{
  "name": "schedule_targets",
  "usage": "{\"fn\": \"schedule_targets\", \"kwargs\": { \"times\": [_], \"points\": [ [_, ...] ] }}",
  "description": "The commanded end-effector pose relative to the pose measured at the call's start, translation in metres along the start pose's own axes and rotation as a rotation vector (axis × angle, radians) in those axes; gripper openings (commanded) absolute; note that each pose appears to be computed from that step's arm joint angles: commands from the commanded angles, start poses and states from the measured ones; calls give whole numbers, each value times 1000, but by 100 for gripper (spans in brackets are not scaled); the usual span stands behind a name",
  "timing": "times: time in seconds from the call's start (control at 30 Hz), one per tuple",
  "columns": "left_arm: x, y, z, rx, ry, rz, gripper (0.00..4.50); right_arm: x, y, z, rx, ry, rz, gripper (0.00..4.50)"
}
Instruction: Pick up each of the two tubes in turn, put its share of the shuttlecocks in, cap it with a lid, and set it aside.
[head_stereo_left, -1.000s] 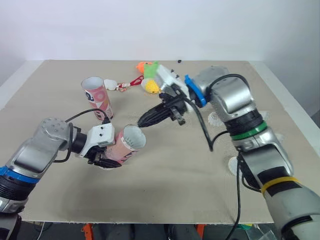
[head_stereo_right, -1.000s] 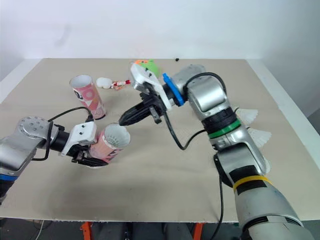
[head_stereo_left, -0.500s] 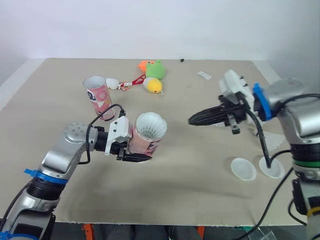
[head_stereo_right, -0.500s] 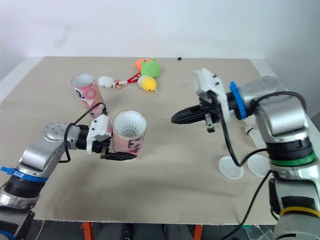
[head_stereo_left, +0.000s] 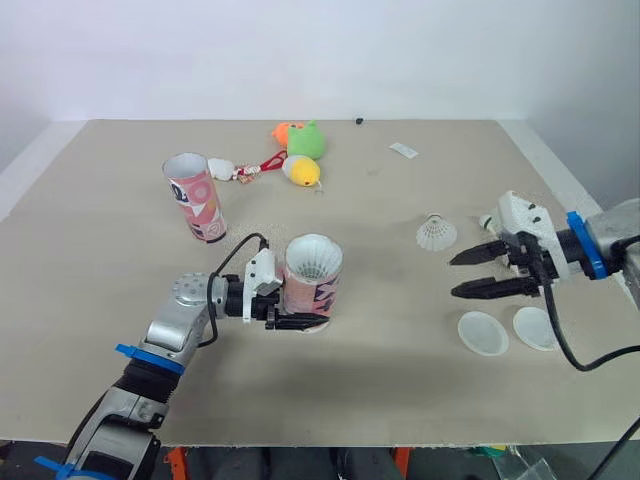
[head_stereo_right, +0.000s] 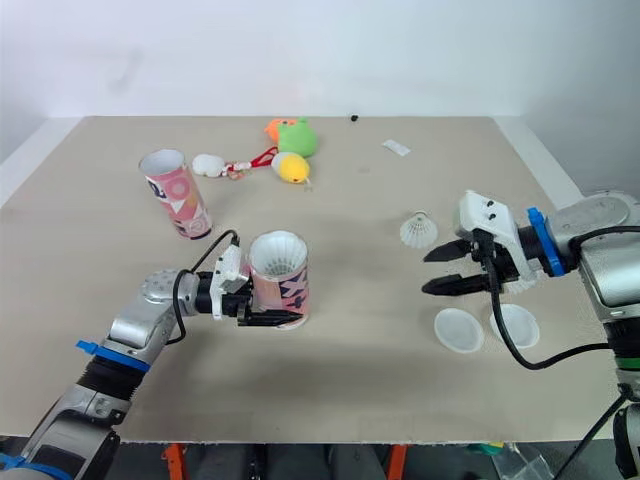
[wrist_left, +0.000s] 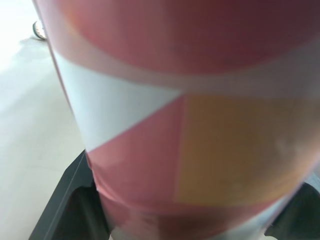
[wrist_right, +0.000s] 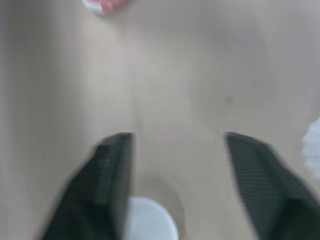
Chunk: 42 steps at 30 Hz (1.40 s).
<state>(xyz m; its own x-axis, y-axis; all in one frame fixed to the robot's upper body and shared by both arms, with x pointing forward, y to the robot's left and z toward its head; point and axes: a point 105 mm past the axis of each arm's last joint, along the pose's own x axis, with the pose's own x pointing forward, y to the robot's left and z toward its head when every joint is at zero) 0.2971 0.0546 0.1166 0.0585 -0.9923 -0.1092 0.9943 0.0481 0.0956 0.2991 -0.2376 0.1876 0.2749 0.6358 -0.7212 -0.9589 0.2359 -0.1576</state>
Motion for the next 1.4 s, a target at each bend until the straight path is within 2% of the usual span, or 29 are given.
{"fn": "schedule_targets", "kwargs": {
  "times": [0.03,0.2,0.43,0.57,0.6,0.63,0.67,0.7,0.73,0.8,0.83,0.9,0.97,1.17,1.4],
  "points": [
    [-1,-1,0,-8,-14,2,303,-10,-3,-20,-22,103,5,367],
    [0,-4,-8,-26,-3,2,303,3,-6,-42,-21,178,30,367],
    [-3,-4,-16,51,52,18,303,6,-9,-64,-54,282,39,367],
    [-3,-3,-15,83,45,30,303,10,-9,-71,-80,326,48,367],
    [-3,-3,-15,87,40,34,303,11,-9,-71,-88,330,49,316],
    [-2,-2,-14,90,35,37,303,12,-9,-70,-93,334,51,316],
    [-2,-1,-13,96,30,42,303,13,-9,-69,-98,336,56,238],
    [-1,0,-12,99,26,45,303,13,-8,-69,-109,341,66,224],
    [-1,0,-12,102,24,46,303,14,-8,-68,-117,346,73,176],
    [0,2,-11,107,22,50,303,14,-8,-66,-134,348,78,112],
    [0,3,-11,108,22,51,303,15,-9,-65,-139,345,77,50],
    [0,4,-11,109,23,53,303,15,-9,-60,-144,331,83,4],
    [0,4,-13,109,29,52,303,17,-10,-54,-147,310,84,4],
    [1,1,-24,88,57,34,303,24,-11,-12,-132,120,91,4],
    [1,2,-28,86,73,30,303,11,-2,62,-180,-127,139,4]
  ]
}}
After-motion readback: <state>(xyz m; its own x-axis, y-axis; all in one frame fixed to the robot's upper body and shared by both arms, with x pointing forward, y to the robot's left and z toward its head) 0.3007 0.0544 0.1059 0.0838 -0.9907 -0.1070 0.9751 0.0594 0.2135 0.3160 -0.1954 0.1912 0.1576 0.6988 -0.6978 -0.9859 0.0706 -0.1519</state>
